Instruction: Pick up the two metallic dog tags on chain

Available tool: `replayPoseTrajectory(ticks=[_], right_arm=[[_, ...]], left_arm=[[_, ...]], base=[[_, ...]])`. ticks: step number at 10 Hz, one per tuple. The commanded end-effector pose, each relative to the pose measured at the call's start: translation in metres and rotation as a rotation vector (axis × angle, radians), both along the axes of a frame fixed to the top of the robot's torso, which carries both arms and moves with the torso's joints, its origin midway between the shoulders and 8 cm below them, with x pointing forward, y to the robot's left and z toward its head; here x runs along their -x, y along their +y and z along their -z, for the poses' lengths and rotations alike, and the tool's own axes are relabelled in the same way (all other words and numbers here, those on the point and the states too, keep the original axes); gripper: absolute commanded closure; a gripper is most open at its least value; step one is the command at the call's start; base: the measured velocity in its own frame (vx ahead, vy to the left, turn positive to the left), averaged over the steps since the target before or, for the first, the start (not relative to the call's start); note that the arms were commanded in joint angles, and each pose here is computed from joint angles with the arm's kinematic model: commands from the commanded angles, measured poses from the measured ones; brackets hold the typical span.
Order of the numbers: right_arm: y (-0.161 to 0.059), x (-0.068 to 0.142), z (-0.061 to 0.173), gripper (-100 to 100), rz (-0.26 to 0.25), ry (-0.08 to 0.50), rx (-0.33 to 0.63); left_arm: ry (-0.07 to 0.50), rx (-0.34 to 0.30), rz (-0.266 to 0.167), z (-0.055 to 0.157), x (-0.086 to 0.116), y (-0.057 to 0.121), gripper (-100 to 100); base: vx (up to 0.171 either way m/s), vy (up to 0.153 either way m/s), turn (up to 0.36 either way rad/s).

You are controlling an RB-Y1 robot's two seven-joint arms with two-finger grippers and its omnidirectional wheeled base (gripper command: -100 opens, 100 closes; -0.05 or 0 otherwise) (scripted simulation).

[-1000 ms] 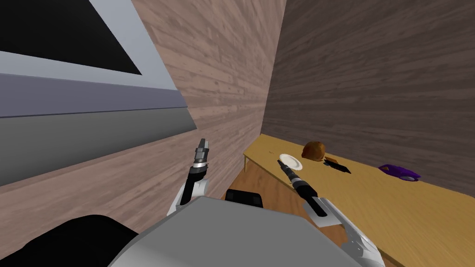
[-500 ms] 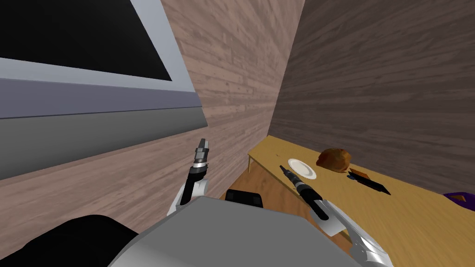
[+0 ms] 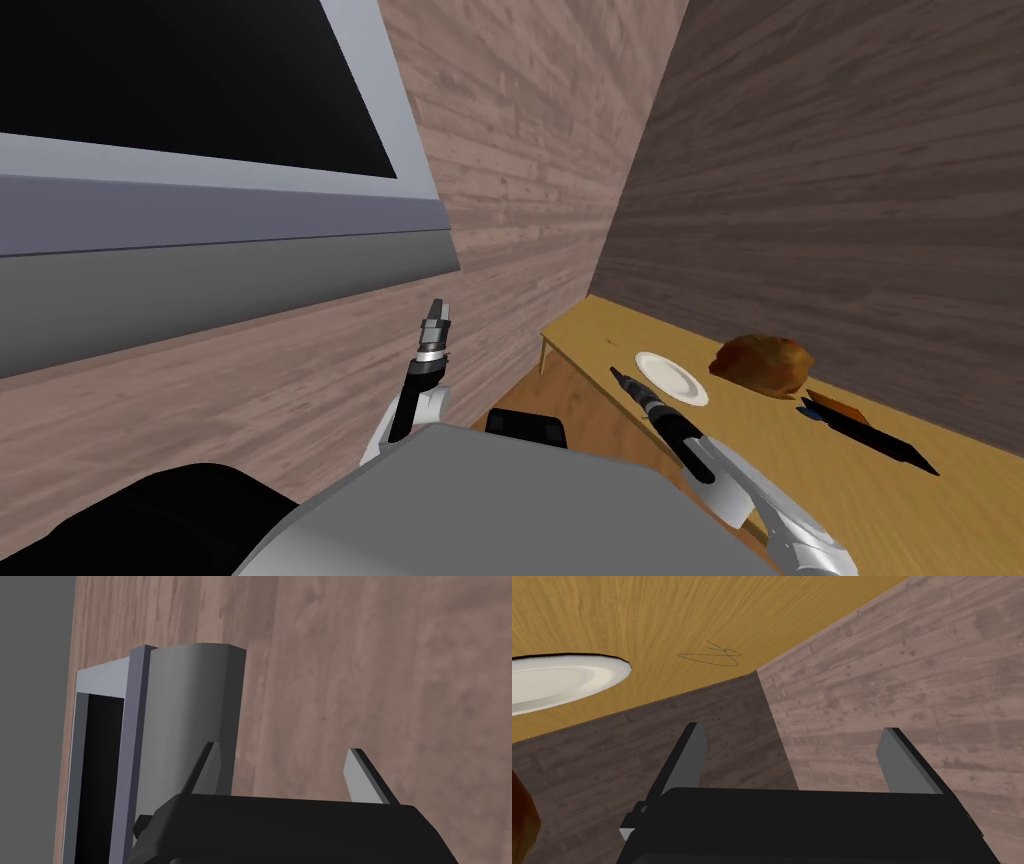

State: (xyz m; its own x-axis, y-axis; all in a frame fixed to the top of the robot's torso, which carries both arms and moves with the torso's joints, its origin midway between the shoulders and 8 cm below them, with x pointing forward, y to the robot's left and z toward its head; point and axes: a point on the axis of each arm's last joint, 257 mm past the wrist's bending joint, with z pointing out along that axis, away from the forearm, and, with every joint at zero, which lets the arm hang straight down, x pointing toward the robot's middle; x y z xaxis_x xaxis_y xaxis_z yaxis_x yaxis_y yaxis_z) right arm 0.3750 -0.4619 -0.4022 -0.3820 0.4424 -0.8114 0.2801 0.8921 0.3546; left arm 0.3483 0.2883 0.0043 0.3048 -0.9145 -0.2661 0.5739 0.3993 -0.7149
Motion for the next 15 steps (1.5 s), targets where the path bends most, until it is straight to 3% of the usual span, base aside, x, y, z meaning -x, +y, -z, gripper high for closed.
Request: replayPoseTrajectory(ticks=[1, 4, 8, 10, 15], right_arm=[[-0.012, 0.003, 0.012, -100, 0.011, 0.034, 0.037], [-0.047, 0.025, 0.040, -100, 0.020, 0.140, 0.162], [-0.074, 0.047, 0.062, -100, 0.018, 0.233, 0.273], [-0.081, 0.055, 0.068, -100, 0.026, 0.255, 0.282], [-0.117, 0.090, 0.091, -100, 0.006, 0.385, 0.435]], left_arm=[[0.000, 0.000, 0.000, 0.000, 0.000, 0.000, 0], [0.000, 0.000, 0.000, 0.000, 0.000, 0.000, 0], [0.000, 0.000, 0.000, 0.000, 0.000, 0.000, 0], [0.000, 0.000, 0.000, 0.000, 0.000, 0.000, 0], [0.000, 0.000, 0.000, 0.000, 0.000, 0.000, 0]], base=[[0.002, -0.021, 0.171], [0.010, -0.021, 0.240], [0.023, -0.024, 0.210], [0.019, -0.023, 0.060], [0.034, -0.031, 0.193]])
